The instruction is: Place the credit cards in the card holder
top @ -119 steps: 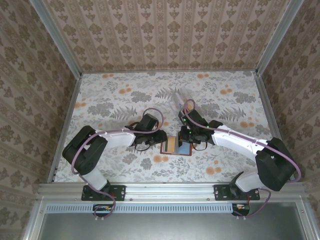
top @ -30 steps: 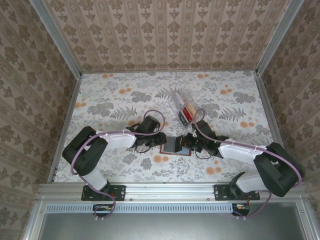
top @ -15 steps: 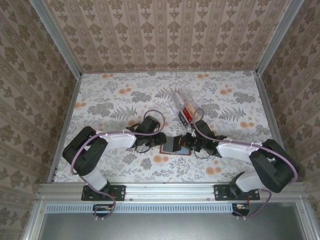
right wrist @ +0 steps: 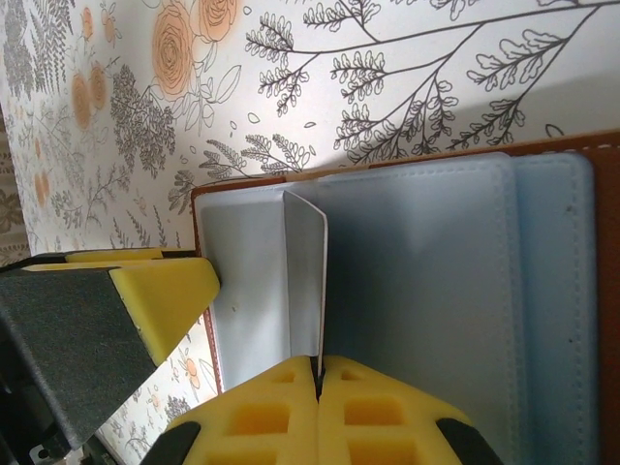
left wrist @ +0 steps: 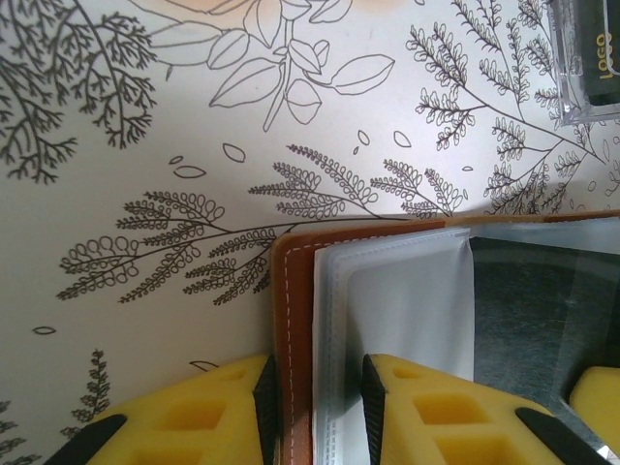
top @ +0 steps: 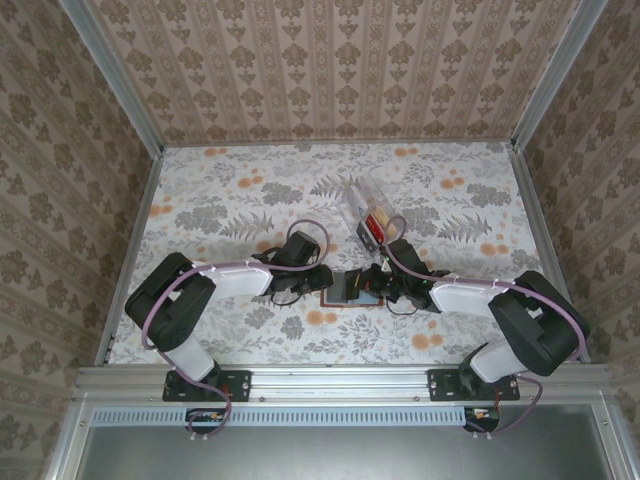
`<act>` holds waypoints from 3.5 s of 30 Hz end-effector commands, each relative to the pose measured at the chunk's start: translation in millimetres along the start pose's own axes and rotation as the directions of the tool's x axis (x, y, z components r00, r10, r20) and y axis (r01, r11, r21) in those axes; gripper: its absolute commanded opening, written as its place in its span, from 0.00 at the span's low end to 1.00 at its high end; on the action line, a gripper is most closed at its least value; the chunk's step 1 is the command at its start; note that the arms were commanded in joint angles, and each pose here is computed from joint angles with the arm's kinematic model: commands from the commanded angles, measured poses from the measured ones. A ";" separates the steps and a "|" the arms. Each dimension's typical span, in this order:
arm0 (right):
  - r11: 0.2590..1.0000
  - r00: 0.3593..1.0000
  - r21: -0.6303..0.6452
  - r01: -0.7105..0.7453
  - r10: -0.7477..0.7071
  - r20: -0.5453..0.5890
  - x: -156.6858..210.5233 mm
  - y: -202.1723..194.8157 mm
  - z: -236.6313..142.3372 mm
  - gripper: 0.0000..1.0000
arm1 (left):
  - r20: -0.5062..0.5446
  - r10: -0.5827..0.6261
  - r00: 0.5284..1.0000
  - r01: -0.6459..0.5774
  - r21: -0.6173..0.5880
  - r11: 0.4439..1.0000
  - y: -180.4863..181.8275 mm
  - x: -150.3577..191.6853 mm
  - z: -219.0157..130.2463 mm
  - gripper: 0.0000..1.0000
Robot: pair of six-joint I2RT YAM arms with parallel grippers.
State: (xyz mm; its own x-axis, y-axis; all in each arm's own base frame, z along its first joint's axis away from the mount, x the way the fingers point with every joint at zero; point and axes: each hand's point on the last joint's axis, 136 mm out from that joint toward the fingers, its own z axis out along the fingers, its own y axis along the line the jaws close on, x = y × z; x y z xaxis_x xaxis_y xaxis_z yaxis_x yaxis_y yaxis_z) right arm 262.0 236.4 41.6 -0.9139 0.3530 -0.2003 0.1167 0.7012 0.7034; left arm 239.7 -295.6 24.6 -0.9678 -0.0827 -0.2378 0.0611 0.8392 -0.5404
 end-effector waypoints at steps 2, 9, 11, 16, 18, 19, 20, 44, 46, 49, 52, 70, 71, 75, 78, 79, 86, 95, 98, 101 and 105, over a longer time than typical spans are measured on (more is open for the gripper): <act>0.998 0.998 0.059 -0.010 0.014 -0.066 19.2 -19.3 -3.8 0.01 | -0.034 -0.011 0.999 0.010 -0.025 1.000 7.2 11.7 7.5 0.31; 0.998 0.997 0.055 -0.014 0.017 -0.071 18.1 -18.4 -7.1 0.01 | -0.035 -0.012 0.999 0.012 -0.025 1.000 6.9 12.0 7.9 0.30; 0.999 0.996 0.038 -0.019 0.023 -0.089 19.8 -15.8 -2.7 0.01 | -0.036 -0.012 0.999 0.012 -0.023 1.000 6.4 11.9 8.3 0.30; 1.000 0.993 0.000 -0.026 0.026 -0.117 18.7 -7.8 9.6 0.01 | -0.039 -0.010 0.999 0.010 -0.015 1.000 4.2 11.8 9.1 0.30; 1.000 0.992 -0.003 -0.027 0.026 -0.126 19.0 -6.4 13.5 0.02 | -0.037 -0.010 0.999 0.010 -0.015 1.000 3.9 11.6 8.9 0.30; 1.000 0.991 -0.008 -0.026 0.025 -0.129 18.8 -5.2 15.0 0.02 | -0.037 -0.010 0.999 0.009 -0.014 1.000 3.5 11.9 8.9 0.30; 1.000 0.991 -0.009 -0.028 0.027 -0.134 19.2 -4.9 16.1 0.02 | -0.036 -0.012 0.999 0.011 -0.017 1.000 4.0 11.9 9.0 0.30; 0.995 0.992 0.079 0.053 -0.044 -0.119 10.8 6.4 12.3 0.25 | -0.030 -0.015 0.999 0.014 -0.023 1.000 5.9 11.7 7.8 0.31; 0.995 0.991 0.080 0.057 -0.047 -0.122 10.8 6.5 13.2 0.24 | -0.030 -0.014 0.999 0.013 -0.022 1.000 5.9 11.9 8.3 0.30; 0.997 0.990 0.062 0.050 -0.041 -0.138 12.1 9.1 19.0 0.17 | -0.030 -0.013 0.999 0.012 -0.016 1.000 4.6 11.7 8.0 0.30; 0.998 0.988 0.052 0.043 -0.035 -0.149 12.5 11.5 24.6 0.16 | -0.027 -0.013 1.000 0.013 -0.012 1.000 3.5 11.0 7.3 0.30; 0.984 0.987 0.125 0.128 -0.114 -0.117 3.3 22.2 3.3 0.27 | -0.013 -0.032 0.999 0.031 -0.042 0.999 12.9 13.6 4.8 0.33; 0.978 0.987 0.158 0.133 -0.117 -0.109 2.0 16.2 -0.5 0.28 | -0.012 -0.034 0.999 0.033 -0.045 0.998 13.8 13.5 5.0 0.32; 0.956 0.987 0.259 0.138 -0.111 -0.117 6.2 -10.1 -4.0 0.28 | -0.015 -0.035 0.999 0.035 -0.042 0.999 13.8 14.4 6.3 0.32; 0.939 0.988 0.321 0.124 -0.087 -0.125 10.4 -28.3 -2.7 0.28 | -0.015 -0.033 0.999 0.032 -0.039 0.999 13.0 13.7 6.1 0.32; 0.930 0.989 0.348 0.118 -0.078 -0.127 11.2 -34.5 -2.9 0.28 | -0.013 -0.031 0.999 0.031 -0.037 0.999 12.2 13.2 5.7 0.32; 0.923 0.980 0.331 0.197 -0.184 -0.069 -15.3 1.4 -29.5 0.34 | 0.030 -0.008 1.000 0.008 -0.009 1.000 0.8 3.3 -7.4 0.34; 0.819 0.914 0.467 0.332 -0.402 0.055 -104.3 42.0 -106.4 0.47 | 0.135 0.042 0.990 -0.039 -0.022 0.999 -13.2 -26.1 -36.1 0.42; 0.764 0.901 0.529 0.371 -0.433 -0.007 -128.4 39.4 -106.5 0.45 | 0.165 0.041 0.986 -0.040 -0.010 0.999 -16.5 -38.7 -42.0 0.46; 0.704 0.881 0.572 0.421 -0.469 -0.071 -143.6 40.8 -98.3 0.44 | 0.189 0.036 0.981 -0.038 0.006 0.999 -19.7 -53.0 -46.1 0.49; 0.623 0.869 0.644 0.443 -0.475 -0.138 -160.5 34.6 -87.1 0.40 | 0.203 0.023 0.979 -0.031 0.036 0.999 -24.8 -69.8 -48.3 0.53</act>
State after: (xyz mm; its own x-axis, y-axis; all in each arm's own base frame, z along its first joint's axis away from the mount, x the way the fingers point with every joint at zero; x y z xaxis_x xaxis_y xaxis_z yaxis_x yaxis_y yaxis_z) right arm 386.3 168.4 166.6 -0.8730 -0.0072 -0.4876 -0.0474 0.9964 0.0702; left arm 282.7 -280.6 78.9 -0.9073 -0.1809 -0.3796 0.0651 0.8314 -0.5519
